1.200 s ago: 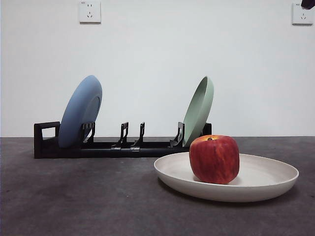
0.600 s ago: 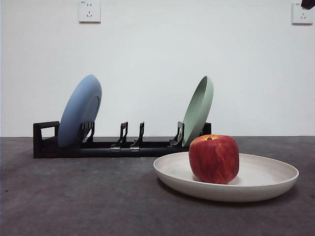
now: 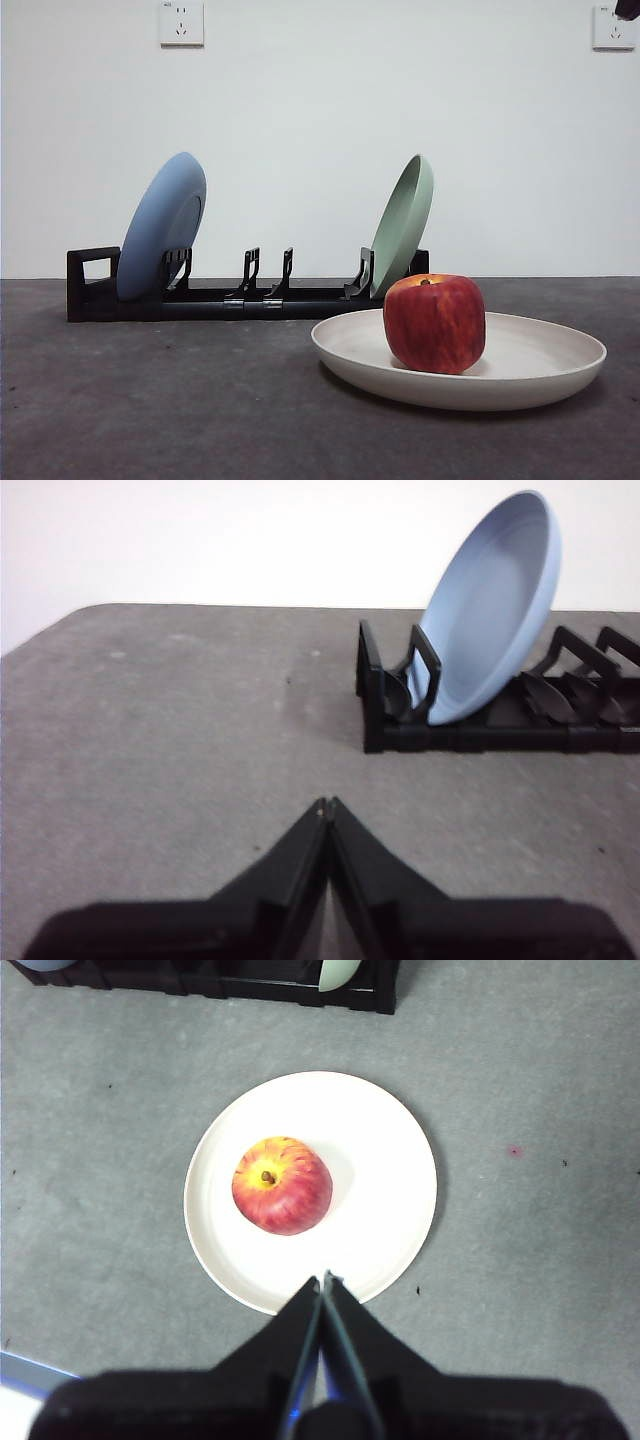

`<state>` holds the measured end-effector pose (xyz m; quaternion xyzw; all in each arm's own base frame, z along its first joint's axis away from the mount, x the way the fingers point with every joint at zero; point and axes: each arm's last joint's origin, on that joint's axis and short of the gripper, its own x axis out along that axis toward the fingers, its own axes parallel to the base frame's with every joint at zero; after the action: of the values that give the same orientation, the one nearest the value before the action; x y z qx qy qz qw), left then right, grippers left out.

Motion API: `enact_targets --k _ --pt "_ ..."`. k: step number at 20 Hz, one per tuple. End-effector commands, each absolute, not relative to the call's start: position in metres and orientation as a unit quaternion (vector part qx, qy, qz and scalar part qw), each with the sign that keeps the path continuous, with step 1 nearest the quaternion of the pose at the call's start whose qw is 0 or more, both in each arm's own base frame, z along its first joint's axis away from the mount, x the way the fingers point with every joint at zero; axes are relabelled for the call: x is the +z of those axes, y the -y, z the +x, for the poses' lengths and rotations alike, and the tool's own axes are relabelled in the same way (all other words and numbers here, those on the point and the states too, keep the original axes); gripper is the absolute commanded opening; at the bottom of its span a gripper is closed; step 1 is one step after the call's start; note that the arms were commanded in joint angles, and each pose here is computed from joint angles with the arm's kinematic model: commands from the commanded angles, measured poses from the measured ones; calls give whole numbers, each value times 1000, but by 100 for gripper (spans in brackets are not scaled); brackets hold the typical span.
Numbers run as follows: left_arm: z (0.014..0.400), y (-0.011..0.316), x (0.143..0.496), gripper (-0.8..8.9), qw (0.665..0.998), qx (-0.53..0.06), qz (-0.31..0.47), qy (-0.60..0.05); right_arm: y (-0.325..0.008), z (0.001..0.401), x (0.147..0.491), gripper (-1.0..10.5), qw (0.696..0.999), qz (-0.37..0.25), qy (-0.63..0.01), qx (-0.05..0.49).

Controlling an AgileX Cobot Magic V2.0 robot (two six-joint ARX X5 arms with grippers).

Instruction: Take the yellow plate from the plate rack,put the plate on the table,take the apple from the table,put the apple in the plate

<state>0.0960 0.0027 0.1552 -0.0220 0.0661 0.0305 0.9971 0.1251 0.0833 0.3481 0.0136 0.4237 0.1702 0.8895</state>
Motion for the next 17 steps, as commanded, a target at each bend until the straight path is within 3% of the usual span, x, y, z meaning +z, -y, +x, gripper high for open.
enact_targets --k 1,11,12,14,17 --pt "97 -2 151 -3 997 30 -23 -74 -84 125 349 1 891 18 -422 169" --pt "99 -3 147 -3 994 31 -22 -98 -77 123 351 1 900 17 -409 152" --pt "99 -3 147 -3 994 31 -22 -100 -72 123 352 1 904 -22 -396 160" --pt "99 -3 146 -3 994 31 -22 -104 -59 126 345 1 925 -64 -341 155" --pt "99 -3 146 -3 994 31 -22 -105 -37 131 302 2 976 -42 -172 130"
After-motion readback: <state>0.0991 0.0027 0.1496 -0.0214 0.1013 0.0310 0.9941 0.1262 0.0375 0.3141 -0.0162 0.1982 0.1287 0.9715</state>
